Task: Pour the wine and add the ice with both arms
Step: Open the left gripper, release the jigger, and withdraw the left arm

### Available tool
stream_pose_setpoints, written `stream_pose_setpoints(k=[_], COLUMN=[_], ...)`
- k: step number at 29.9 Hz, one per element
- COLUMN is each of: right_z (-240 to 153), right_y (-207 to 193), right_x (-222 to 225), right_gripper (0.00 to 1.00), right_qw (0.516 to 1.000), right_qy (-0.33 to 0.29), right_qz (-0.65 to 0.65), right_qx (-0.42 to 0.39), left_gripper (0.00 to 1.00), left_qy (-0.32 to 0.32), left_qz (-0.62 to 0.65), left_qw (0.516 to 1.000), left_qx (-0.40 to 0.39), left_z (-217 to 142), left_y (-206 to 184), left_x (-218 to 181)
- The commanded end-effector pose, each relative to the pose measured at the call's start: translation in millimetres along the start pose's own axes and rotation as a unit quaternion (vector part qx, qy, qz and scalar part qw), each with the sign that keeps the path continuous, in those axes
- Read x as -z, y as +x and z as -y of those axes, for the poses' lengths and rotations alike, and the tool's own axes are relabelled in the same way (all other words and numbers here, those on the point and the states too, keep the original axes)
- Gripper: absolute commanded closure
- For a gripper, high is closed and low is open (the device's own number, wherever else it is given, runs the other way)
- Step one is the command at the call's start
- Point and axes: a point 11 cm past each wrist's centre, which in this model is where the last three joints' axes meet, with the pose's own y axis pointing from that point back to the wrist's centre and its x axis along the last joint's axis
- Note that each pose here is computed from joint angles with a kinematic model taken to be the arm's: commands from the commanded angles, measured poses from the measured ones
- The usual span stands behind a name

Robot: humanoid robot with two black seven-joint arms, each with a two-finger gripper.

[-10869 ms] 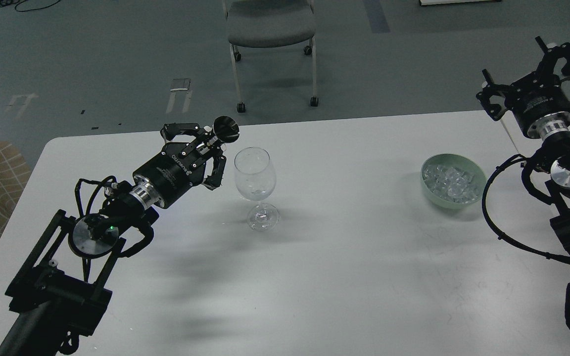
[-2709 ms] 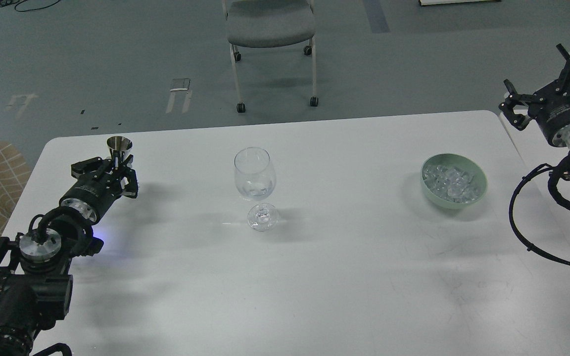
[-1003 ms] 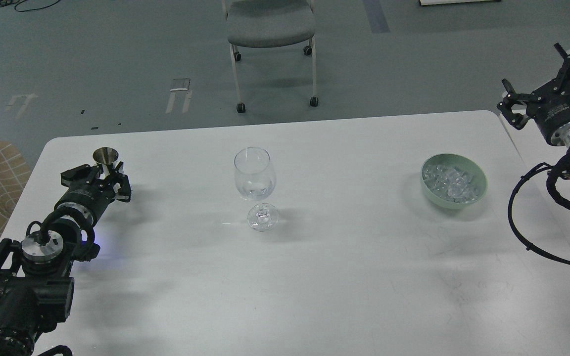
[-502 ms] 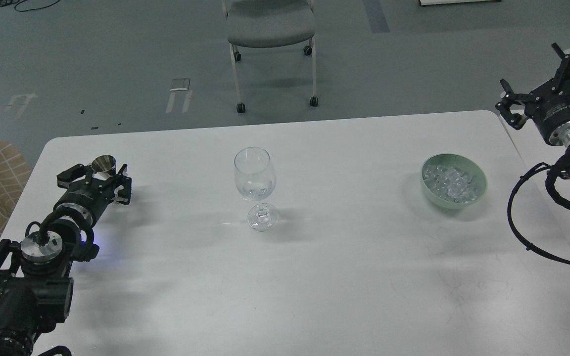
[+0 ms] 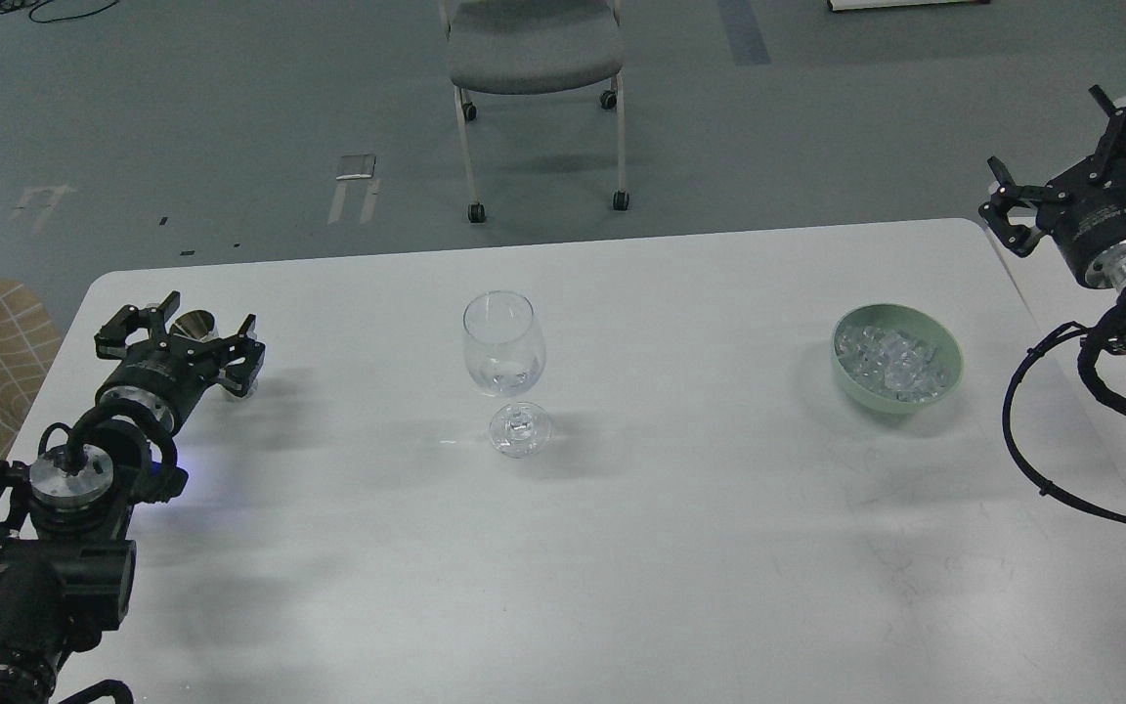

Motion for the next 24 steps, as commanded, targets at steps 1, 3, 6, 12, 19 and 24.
stream_pose_setpoints(k=[1, 3, 6, 12, 19, 24], right_z=[-0.6, -0.2, 0.0, 0.9, 2.5, 4.2], right_y=[1.0, 0.6, -0.1, -3.3, -6.4, -17.1], right_x=[-1.3, -1.6, -3.0, -3.4, 3.0, 5.0], right_gripper=[0.00, 0.00, 0.00, 0.00, 0.00, 0.00], right_qw=[1.000, 1.000, 1.000, 1.000, 1.000, 1.000], right_qy=[-0.001, -0.001, -0.002, -0.001, 0.004, 0.006], right_qz=[0.001, 0.001, 0.003, 0.004, 0.001, 0.000], right_qx=[-0.001, -0.001, -0.001, 0.004, 0.010, 0.027], left_gripper=[0.09, 0.06, 0.05, 0.04, 0.02, 0.02], left_qy=[-0.003, -0.002, 0.001, -0.004, 0.021, 0.011], left_qz=[0.010, 0.015, 0.020, 0.061, 0.129, 0.170], left_qw=[1.000, 1.000, 1.000, 0.997, 0.988, 0.979], left_qx=[0.011, 0.016, 0.015, 0.053, 0.082, 0.116], left_z=[-0.3, 0.0, 0.1, -6.5, -12.6, -23.9], left_y=[-20.6, -34.5, -43.5, -81.3, -101.2, -134.8], left_x=[-7.3, -7.9, -8.0, -26.9, -30.2, -47.8])
